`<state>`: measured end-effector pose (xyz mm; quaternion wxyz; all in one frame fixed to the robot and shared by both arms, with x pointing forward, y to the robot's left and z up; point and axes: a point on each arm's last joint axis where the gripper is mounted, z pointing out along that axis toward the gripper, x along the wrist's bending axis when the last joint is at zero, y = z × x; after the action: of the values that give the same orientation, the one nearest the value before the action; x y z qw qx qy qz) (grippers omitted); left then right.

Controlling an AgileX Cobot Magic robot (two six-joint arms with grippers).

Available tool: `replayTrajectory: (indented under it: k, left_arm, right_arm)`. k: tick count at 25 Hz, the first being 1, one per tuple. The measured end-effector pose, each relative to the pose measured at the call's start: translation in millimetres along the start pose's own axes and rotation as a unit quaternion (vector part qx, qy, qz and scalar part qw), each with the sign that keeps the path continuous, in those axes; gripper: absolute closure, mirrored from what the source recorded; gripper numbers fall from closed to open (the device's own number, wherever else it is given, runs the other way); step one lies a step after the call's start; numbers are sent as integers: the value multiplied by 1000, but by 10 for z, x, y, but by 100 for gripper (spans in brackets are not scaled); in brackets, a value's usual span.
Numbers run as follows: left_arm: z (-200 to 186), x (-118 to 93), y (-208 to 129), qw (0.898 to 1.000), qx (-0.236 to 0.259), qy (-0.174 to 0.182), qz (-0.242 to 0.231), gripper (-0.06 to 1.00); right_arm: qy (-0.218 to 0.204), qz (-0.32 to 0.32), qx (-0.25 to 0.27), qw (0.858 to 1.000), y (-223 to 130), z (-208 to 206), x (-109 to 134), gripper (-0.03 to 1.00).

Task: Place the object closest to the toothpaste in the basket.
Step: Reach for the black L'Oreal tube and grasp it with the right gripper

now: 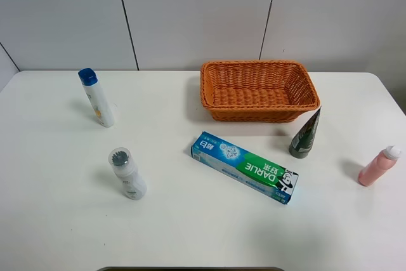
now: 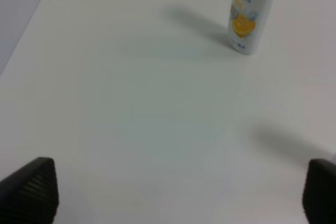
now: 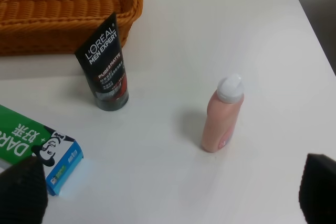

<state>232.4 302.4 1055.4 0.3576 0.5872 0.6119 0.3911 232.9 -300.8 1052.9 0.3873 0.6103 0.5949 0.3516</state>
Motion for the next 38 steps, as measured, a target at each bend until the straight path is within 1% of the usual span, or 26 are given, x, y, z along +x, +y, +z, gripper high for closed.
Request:
replayTrajectory:
  k: [26, 35, 38]
  left_arm:
    - [0, 0, 0, 1000, 0, 0, 0, 1]
    - [0, 0, 0, 1000, 0, 0, 0, 1]
    - [0, 0, 0, 1000, 0, 0, 0, 1]
  right_arm:
    - [0, 0, 0, 1000, 0, 0, 1, -2]
    - [30, 17, 5, 999, 14, 13, 54, -2]
    - [40, 23, 13, 999, 117, 6, 70, -2]
